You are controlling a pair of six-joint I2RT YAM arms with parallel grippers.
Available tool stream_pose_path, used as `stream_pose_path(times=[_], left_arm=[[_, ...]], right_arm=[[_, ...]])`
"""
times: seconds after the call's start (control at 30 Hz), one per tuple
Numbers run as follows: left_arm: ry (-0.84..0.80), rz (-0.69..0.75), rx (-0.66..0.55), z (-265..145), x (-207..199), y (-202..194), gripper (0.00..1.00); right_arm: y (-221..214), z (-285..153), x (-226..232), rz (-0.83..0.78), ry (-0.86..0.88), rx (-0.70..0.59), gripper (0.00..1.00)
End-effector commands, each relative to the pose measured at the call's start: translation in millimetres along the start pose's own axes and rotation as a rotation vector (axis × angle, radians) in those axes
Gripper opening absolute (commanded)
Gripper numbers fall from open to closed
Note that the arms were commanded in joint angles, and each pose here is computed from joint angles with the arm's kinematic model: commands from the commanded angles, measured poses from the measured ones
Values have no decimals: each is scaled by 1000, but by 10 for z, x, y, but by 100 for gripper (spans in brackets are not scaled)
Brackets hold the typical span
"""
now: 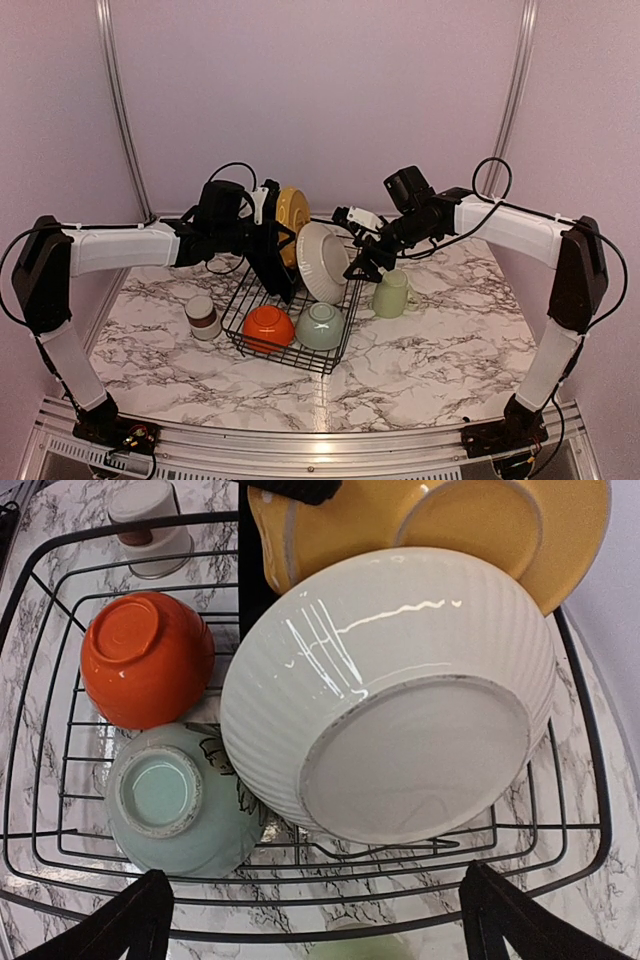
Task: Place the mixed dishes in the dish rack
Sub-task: Insert the plate into the dish rack.
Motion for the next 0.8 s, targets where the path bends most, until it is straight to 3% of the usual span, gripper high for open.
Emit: stream_pose_path(times=[0.0, 0.77], left_arm=[[-149, 64, -202, -87, -285, 468, 0], [-236, -28, -92, 310, -182, 70, 0]], right_arm=[[42, -48, 51, -5, 8, -7, 98], [1, 31, 42, 5, 28, 11, 98]])
Point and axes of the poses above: each gripper's point midway between its finger pads, its own z axis out along the fingers, its own x axis along the line the jaws close on, y = z × x, the point moved 7 cm from there along -z, back along the fingers, and after that the axes turned 1 degree about -z, right-handed, at the moved point
